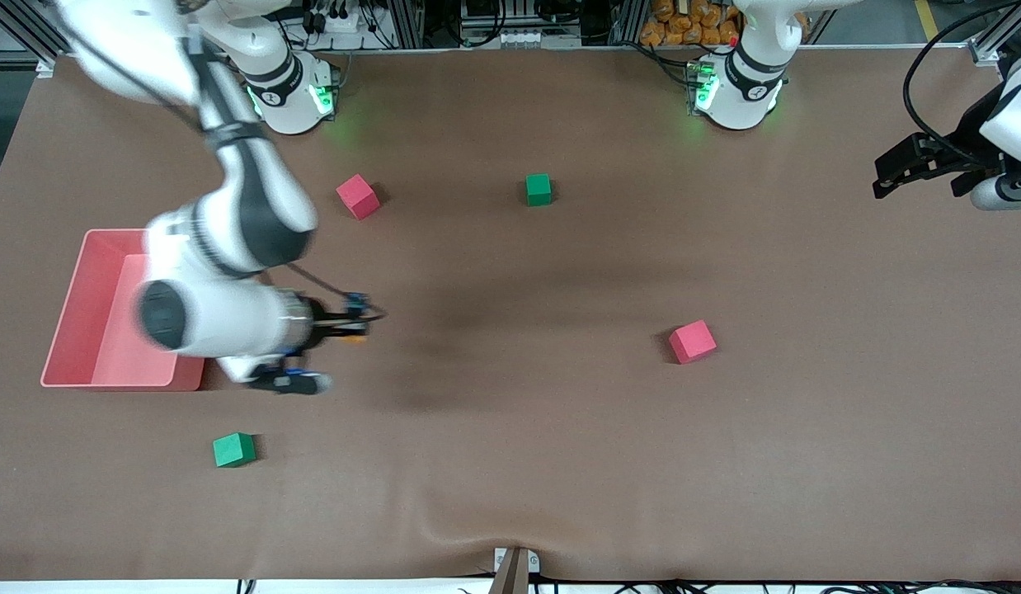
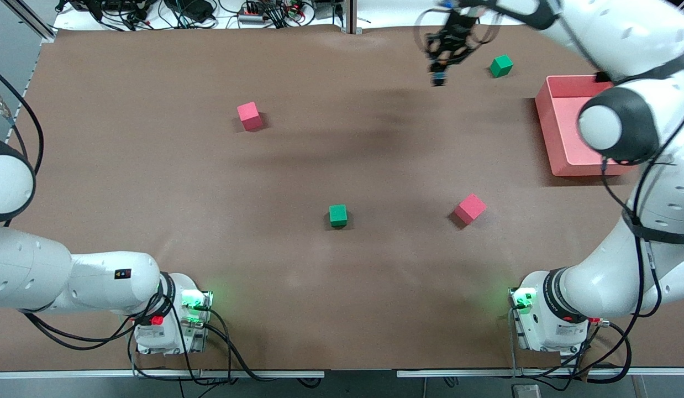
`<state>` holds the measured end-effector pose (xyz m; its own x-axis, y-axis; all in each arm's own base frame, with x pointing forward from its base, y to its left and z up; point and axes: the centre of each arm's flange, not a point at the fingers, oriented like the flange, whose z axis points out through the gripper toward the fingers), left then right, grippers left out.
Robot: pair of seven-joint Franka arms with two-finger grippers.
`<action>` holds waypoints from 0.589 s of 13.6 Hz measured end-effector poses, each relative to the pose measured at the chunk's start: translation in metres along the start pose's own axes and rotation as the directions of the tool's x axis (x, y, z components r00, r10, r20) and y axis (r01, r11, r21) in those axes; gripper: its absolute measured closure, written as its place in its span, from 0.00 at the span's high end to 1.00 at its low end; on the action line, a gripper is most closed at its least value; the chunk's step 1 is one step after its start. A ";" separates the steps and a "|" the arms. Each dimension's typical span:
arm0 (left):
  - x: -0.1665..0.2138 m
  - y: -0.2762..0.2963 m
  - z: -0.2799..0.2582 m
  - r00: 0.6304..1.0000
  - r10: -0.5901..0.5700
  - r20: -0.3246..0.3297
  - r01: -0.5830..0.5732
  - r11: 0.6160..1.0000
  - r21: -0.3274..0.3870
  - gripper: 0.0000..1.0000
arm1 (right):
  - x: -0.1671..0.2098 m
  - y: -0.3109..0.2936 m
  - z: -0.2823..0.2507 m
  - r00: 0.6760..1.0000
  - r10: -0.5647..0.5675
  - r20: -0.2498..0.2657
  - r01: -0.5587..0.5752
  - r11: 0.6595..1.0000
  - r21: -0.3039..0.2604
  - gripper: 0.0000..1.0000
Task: Place and upright button with both arms
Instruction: 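Carry the button out of the tray toward the table middle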
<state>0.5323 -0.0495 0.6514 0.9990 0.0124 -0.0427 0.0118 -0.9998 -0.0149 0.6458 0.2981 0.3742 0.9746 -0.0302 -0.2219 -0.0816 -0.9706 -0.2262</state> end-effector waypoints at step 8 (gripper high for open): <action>0.001 -0.003 0.001 1.000 0.031 0.004 -0.031 1.000 0.000 1.00 | -0.046 -0.154 0.198 0.981 -0.157 -0.110 0.160 0.987 0.020 0.34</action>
<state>0.5329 -0.0470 0.6501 0.9987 -0.0183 -0.0468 -0.0190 -0.9997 -0.0134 0.5720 0.4962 0.2315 0.9923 0.0960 -0.0778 0.0709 -0.9580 -0.2780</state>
